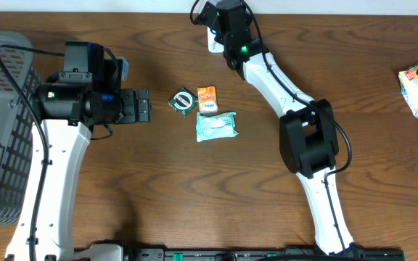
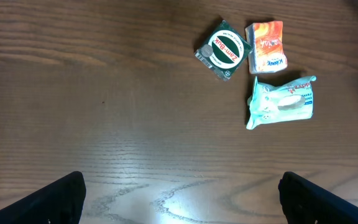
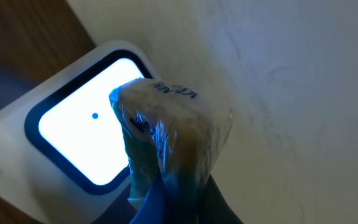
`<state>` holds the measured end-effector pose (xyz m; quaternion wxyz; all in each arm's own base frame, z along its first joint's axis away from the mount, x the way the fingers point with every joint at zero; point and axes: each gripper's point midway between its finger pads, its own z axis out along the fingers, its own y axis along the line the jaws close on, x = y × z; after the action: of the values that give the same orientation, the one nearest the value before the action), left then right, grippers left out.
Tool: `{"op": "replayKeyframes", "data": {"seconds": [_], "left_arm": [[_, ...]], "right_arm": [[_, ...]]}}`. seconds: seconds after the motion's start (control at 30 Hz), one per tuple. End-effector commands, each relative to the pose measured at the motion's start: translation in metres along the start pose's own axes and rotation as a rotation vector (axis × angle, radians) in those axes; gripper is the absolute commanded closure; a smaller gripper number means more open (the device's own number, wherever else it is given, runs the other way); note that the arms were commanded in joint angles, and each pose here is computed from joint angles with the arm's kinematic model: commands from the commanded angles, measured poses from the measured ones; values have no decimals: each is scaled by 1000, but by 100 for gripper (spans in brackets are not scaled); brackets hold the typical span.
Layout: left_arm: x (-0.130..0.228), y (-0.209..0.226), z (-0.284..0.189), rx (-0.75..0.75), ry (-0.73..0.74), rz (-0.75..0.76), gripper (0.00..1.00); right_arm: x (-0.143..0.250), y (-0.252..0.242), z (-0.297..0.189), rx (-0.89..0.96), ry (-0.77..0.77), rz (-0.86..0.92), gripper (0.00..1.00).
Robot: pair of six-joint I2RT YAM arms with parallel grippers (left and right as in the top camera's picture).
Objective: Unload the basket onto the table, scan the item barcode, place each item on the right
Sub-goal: 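Hold the green tissue pack in front of the scanner, then carry the green pack to the right table edge and release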
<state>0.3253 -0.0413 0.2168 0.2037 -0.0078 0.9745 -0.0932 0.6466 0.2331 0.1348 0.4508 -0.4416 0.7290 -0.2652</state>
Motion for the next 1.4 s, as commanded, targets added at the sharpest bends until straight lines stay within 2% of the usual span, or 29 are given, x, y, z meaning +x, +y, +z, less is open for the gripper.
{"op": "replayKeyframes", "data": {"seconds": [0.0,0.1,0.27,0.4,0.57,0.73,0.9,1.03,1.13,1.3,1.33,1.37], "left_arm": [[3,1,2,-9,11,3,2],[3,1,2,-9,11,3,2],[3,1,2,-9,11,3,2],[3,1,2,-9,11,3,2],[3,1,2,-9,11,3,2],[3,1,2,-9,11,3,2],[3,1,2,-9,11,3,2],[3,1,2,-9,11,3,2],[3,1,2,-9,11,3,2],[3,1,2,-9,11,3,2],[3,1,2,-9,11,3,2],[3,1,2,-9,11,3,2]], "right_arm": [[-17,-21,-21,25,-18,-12,99],[-18,-30,-30,24,-17,40,99],[-21,-92,-64,94,-45,204,99],[9,-146,-94,130,-3,363,99],[96,-178,-112,114,194,515,99],[221,-179,-122,64,500,623,99],[331,-177,-143,55,723,867,99],[384,-161,-154,-50,782,1062,99],[424,-153,-167,-60,851,1205,99],[467,-137,-179,-87,934,1321,99],[471,-133,-180,-103,941,1337,98],[476,-127,-180,-122,954,1352,89]]}}
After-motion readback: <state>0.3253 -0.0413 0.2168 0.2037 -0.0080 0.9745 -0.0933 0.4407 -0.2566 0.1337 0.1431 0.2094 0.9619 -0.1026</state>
